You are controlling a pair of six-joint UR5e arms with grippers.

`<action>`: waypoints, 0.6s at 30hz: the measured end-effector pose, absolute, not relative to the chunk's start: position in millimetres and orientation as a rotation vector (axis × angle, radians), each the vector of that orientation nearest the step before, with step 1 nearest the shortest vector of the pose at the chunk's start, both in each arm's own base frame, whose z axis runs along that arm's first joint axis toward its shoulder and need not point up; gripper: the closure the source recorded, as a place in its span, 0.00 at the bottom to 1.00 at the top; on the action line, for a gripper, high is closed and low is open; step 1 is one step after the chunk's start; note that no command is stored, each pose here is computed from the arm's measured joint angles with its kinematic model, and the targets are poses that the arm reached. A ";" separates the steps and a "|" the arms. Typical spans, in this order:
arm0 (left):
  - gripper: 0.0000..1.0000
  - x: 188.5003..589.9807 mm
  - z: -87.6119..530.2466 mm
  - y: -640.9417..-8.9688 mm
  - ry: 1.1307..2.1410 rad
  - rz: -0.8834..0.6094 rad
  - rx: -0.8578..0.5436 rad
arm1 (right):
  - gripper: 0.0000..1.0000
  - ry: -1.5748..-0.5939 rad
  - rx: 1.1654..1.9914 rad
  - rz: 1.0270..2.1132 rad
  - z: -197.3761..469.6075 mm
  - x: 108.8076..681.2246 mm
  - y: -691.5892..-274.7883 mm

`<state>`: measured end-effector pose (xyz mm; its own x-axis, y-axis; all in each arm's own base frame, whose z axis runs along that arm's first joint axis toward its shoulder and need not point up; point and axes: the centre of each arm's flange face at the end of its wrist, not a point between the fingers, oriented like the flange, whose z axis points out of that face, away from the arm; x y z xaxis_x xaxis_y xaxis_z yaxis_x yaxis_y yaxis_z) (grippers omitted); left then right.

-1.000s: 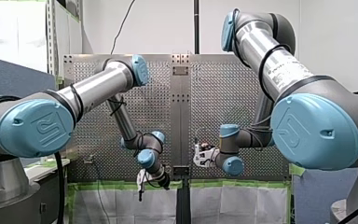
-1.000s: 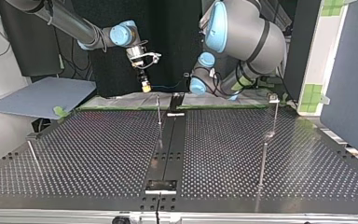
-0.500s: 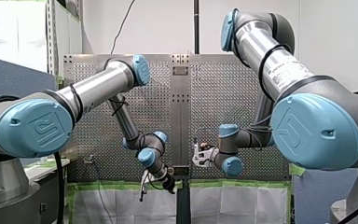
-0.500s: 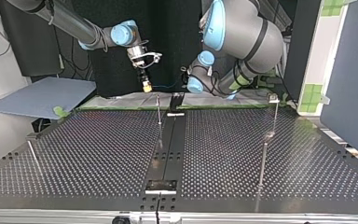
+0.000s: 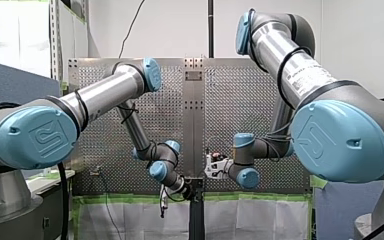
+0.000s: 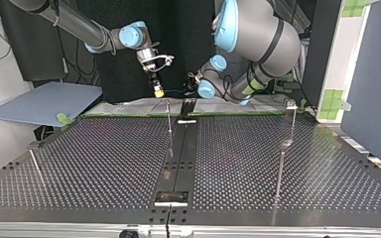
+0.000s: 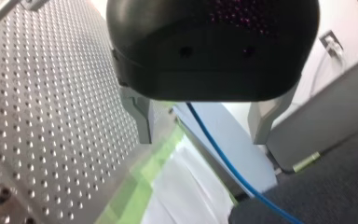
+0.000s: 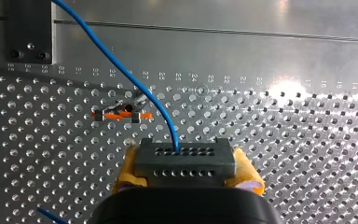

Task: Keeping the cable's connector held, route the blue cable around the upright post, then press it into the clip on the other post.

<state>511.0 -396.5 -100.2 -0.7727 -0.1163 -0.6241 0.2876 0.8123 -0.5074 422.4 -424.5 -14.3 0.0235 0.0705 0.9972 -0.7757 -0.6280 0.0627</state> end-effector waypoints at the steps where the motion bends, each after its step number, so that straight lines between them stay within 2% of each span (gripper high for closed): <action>1: 0.00 511.1 -99.9 -398.6 2.320 -0.811 0.123 | 1.00 -0.726 1.660 1.677 -14.3 422.4 -424.5; 18: 0.00 520.6 -93.8 -415.9 2.214 -1.067 0.078 | 1.00 -0.727 1.661 1.677 -14.4 422.5 -424.4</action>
<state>520.6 -415.9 -93.8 -0.7739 -0.2233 -0.5926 0.3243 0.6640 -0.6737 422.5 -424.4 -14.4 0.0235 0.0701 0.9973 -0.7755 -0.6283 0.0624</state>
